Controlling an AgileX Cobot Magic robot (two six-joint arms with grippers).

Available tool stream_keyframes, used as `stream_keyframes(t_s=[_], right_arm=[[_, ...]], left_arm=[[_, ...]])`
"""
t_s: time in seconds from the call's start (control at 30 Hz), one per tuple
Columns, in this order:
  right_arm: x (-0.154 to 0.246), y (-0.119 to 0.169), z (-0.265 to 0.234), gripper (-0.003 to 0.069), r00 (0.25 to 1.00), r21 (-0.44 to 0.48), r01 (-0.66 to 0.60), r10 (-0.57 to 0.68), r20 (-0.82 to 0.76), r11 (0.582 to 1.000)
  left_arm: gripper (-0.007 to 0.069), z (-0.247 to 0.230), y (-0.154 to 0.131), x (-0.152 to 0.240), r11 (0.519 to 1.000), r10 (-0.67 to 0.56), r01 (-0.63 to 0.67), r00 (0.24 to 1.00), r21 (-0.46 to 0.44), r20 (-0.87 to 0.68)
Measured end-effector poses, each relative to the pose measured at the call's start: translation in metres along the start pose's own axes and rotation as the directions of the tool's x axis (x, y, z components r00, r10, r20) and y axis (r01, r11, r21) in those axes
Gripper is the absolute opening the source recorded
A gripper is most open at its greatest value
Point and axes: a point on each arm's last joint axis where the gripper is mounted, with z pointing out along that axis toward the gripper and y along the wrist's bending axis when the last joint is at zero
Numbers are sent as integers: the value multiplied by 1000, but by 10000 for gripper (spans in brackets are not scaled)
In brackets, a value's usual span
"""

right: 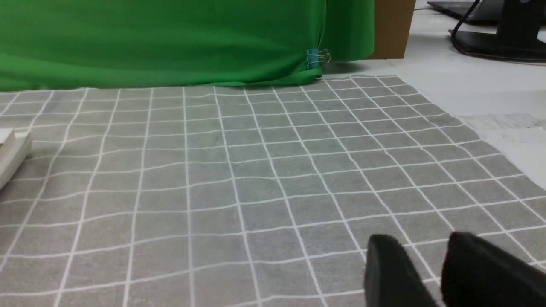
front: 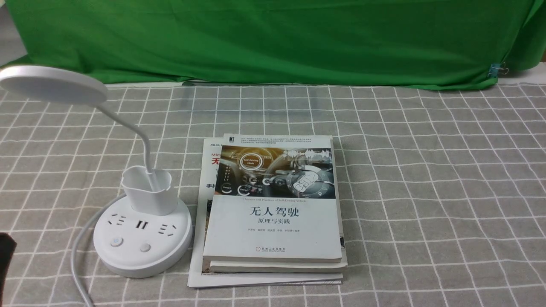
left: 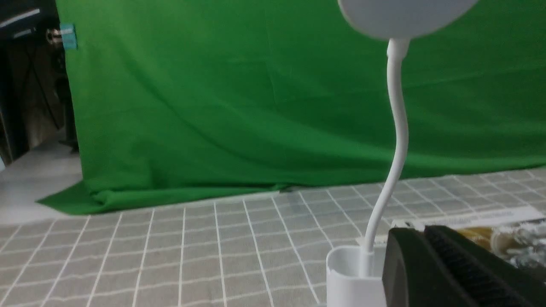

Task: Turn on the desk lamp on the grey coffee tablecloth with your hand.
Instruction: 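Press the power button on the lamp base to turn the lamp on with the left gripper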

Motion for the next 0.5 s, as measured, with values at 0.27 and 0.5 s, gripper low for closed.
stream_keyframes(t_s=[0.27, 0.5], right_arm=[[0, 0, 0, 245, 1000, 0, 0, 0, 0, 1000], [0, 0, 0, 245, 1000, 0, 0, 0, 0, 1000]], left_arm=[[19, 0, 0, -2, 1000, 4, -3, 1000, -1, 27], [19, -3, 5, -29, 972, -231, 236, 938, 11, 258]])
